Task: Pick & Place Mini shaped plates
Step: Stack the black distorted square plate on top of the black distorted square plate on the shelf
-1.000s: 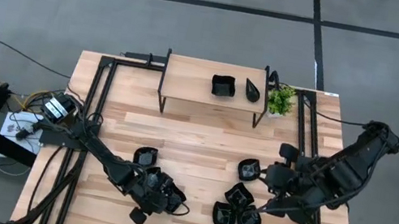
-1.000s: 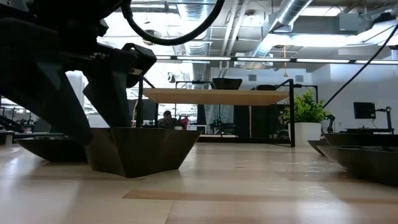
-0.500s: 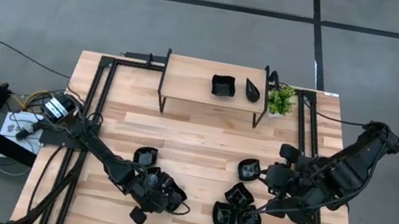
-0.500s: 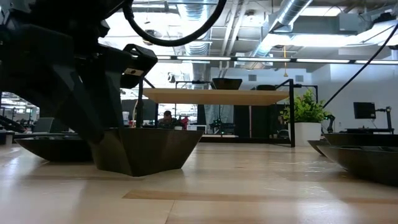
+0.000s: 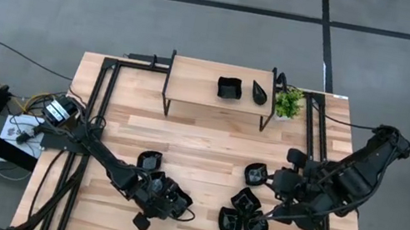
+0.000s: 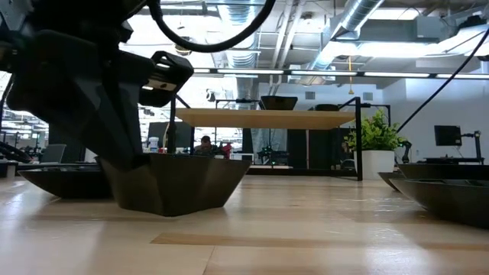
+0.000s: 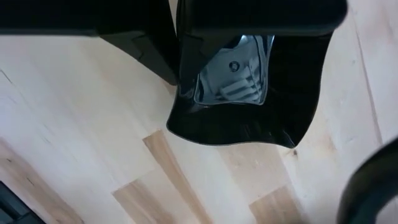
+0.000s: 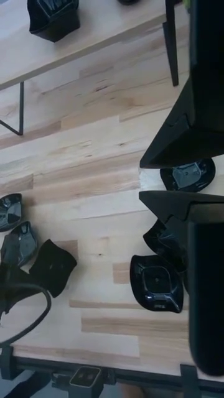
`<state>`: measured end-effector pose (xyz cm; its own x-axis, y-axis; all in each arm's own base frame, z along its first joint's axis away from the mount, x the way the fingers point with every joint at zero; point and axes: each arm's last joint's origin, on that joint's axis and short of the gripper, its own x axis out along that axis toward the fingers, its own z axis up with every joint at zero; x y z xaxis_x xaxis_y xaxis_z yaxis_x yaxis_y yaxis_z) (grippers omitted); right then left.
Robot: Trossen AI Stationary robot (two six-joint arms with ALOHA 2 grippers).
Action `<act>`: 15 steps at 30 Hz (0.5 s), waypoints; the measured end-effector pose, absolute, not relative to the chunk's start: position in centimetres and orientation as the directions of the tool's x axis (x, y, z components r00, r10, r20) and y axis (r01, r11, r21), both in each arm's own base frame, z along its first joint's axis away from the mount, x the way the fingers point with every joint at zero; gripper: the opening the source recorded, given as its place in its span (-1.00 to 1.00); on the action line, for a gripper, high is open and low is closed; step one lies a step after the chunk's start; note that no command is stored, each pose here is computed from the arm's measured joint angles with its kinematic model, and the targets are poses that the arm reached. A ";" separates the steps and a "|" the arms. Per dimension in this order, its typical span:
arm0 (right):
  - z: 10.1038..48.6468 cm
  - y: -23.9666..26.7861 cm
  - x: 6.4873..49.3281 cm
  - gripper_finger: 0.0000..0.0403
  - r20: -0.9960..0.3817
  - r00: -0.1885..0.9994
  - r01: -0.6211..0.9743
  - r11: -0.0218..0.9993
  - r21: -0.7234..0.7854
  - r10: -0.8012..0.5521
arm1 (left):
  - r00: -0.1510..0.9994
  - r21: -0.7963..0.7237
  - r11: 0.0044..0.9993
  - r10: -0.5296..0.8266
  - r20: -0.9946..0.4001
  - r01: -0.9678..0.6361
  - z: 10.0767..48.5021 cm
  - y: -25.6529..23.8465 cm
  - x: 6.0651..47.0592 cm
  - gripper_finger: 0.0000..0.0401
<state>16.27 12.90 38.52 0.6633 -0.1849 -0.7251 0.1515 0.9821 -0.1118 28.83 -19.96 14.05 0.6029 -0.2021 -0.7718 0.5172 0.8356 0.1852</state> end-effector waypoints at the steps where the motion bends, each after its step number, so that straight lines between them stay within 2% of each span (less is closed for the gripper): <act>1: 38.5 12.9 16.3 -0.69 -0.725 0.663 0.155 0.982 -0.109 -0.185 | 0.602 0.191 0.830 -0.204 -0.772 0.525 14.0 -20.0 28.8 -0.95; 8: 38.5 12.9 16.3 -0.69 -0.725 0.663 0.196 0.978 -0.071 -0.185 | 0.627 0.210 0.815 -0.224 -0.746 0.541 15.5 -20.0 28.5 -0.96; 15: 38.6 12.8 16.3 -0.69 -0.710 0.673 0.278 0.960 -0.016 -0.206 | 0.743 0.333 0.813 -0.172 -0.647 0.478 20.3 -18.3 28.0 -0.97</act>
<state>16.31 12.84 38.55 0.6728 -0.2063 -0.7104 0.2780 0.9604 -0.0156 27.98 -18.30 20.27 0.7429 -0.1717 -0.6470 0.4779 0.8128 0.3330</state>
